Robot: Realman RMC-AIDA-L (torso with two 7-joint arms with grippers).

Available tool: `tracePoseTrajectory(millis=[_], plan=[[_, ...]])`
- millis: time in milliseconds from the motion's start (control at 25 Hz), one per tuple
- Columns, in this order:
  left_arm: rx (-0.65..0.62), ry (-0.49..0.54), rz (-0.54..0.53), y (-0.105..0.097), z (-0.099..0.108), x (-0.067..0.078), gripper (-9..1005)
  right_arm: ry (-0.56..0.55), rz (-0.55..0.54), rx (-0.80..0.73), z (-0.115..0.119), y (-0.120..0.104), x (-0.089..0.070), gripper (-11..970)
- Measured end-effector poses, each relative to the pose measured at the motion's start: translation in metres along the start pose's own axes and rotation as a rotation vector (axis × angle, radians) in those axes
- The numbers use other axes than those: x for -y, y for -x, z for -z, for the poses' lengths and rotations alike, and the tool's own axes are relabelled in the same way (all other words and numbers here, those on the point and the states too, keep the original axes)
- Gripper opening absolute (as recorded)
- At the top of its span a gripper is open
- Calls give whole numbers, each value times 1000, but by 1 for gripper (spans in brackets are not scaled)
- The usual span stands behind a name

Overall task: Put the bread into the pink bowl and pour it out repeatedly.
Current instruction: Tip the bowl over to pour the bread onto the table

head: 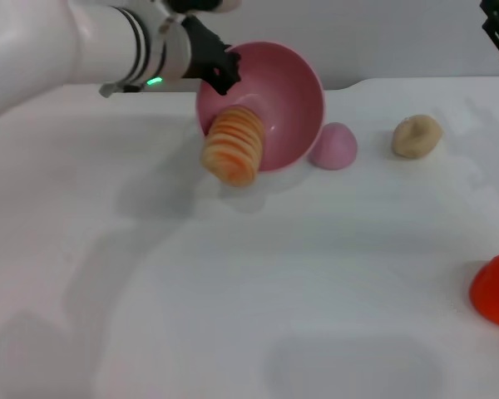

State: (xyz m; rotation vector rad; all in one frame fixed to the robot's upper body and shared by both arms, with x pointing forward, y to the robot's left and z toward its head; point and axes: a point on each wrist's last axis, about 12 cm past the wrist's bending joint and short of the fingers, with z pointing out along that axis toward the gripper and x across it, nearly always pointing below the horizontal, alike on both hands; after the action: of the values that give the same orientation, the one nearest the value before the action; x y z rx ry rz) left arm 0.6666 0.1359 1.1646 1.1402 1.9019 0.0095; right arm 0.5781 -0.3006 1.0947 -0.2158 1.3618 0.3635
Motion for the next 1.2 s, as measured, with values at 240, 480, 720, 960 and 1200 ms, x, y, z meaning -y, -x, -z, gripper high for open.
tracePoseTrajectory(millis=[240,480,720,960,1200], plan=[[58,1,-151,8,-6,31,64,-13,-27,-10,4,-5,0,604],[113,26,-294,13,-5,54,64,-13,-37,-9,4,-6,-1,604],[151,65,-445,14,-1,68,64,-10,-40,-9,3,-6,-2,604],[145,90,-575,13,-1,74,65,-11,-49,-15,1,-8,-3,604],[192,112,-726,13,0,89,65,-8,-50,-14,-2,-8,-4,603]])
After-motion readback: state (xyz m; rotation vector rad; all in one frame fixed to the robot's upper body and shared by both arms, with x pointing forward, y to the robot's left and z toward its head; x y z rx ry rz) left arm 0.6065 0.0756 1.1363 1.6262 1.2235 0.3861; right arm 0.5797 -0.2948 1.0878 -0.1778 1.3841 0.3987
